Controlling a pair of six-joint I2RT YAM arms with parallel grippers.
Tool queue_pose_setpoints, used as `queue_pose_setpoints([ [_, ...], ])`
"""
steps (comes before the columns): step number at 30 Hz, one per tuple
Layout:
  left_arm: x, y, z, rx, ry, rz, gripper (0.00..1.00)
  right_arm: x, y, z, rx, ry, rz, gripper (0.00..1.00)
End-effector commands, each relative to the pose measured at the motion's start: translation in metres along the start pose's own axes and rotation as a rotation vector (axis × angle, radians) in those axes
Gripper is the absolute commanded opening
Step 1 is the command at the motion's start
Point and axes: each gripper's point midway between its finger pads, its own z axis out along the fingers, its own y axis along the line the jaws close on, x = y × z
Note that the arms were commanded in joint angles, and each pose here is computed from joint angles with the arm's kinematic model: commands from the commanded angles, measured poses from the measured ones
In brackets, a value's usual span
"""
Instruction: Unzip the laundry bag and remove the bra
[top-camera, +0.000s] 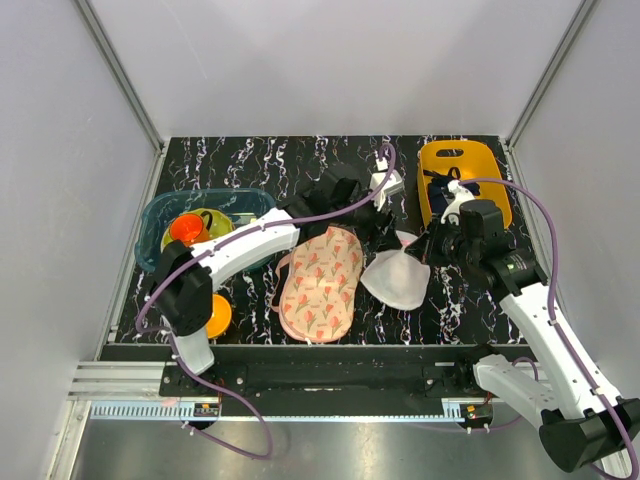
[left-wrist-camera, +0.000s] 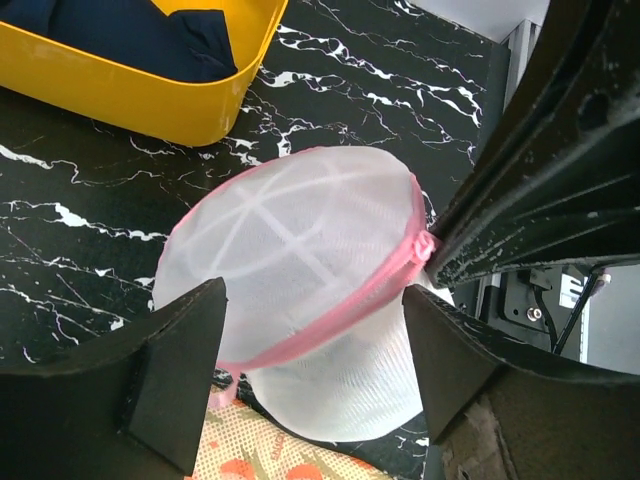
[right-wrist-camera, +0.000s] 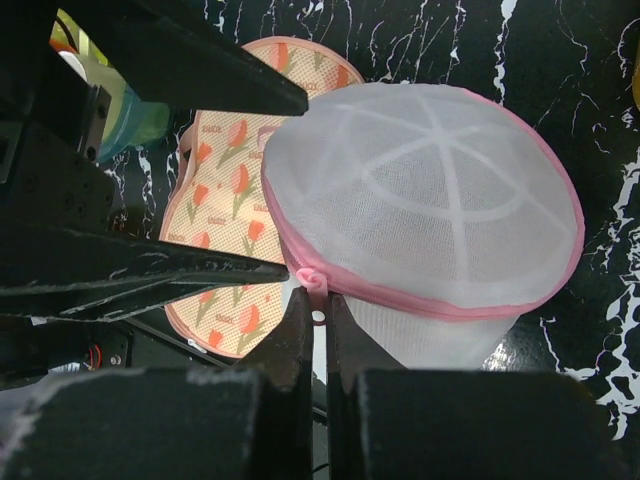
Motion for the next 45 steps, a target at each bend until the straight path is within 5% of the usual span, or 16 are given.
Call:
queue_pose_setpoints([
  [1, -0.049, -0.006, 0.000, 0.036, -0.123, 0.090, 0.73, -0.019, 0.016, -0.009, -0.057, -0.055, -0.020, 0.00],
  [5, -0.044, -0.013, 0.004, 0.094, -0.111, 0.109, 0.71, -0.017, 0.017, -0.008, -0.067, -0.046, -0.015, 0.00],
  [8, -0.040, -0.019, 0.004, 0.137, -0.092, 0.103, 0.59, -0.017, 0.018, -0.008, -0.067, -0.049, -0.008, 0.00],
  [12, -0.032, -0.025, 0.004, 0.173, -0.056, 0.082, 0.00, -0.016, 0.014, -0.007, -0.050, -0.050, -0.002, 0.00],
  [13, -0.031, -0.025, 0.002, 0.169, -0.052, 0.100, 0.00, -0.015, 0.011, -0.006, -0.042, -0.050, -0.002, 0.00],
  [28, 0.004, -0.010, -0.043, 0.021, -0.007, 0.165, 0.00, -0.006, -0.045, -0.011, 0.160, -0.095, 0.055, 0.00],
  [39, 0.023, 0.030, -0.057, -0.098, 0.004, 0.087, 0.00, -0.003, -0.032, -0.020, 0.099, -0.099, 0.068, 0.00],
  [42, -0.008, 0.009, -0.060, -0.024, -0.019, 0.054, 0.40, -0.004, -0.021, -0.021, 0.046, -0.089, 0.072, 0.00],
  [43, -0.015, 0.002, -0.064, -0.015, -0.025, 0.043, 0.61, -0.004, -0.020, -0.022, 0.039, -0.088, 0.073, 0.00],
  [45, -0.032, -0.012, -0.064, -0.025, -0.068, 0.095, 0.73, -0.006, -0.016, -0.023, 0.024, -0.089, 0.068, 0.00],
])
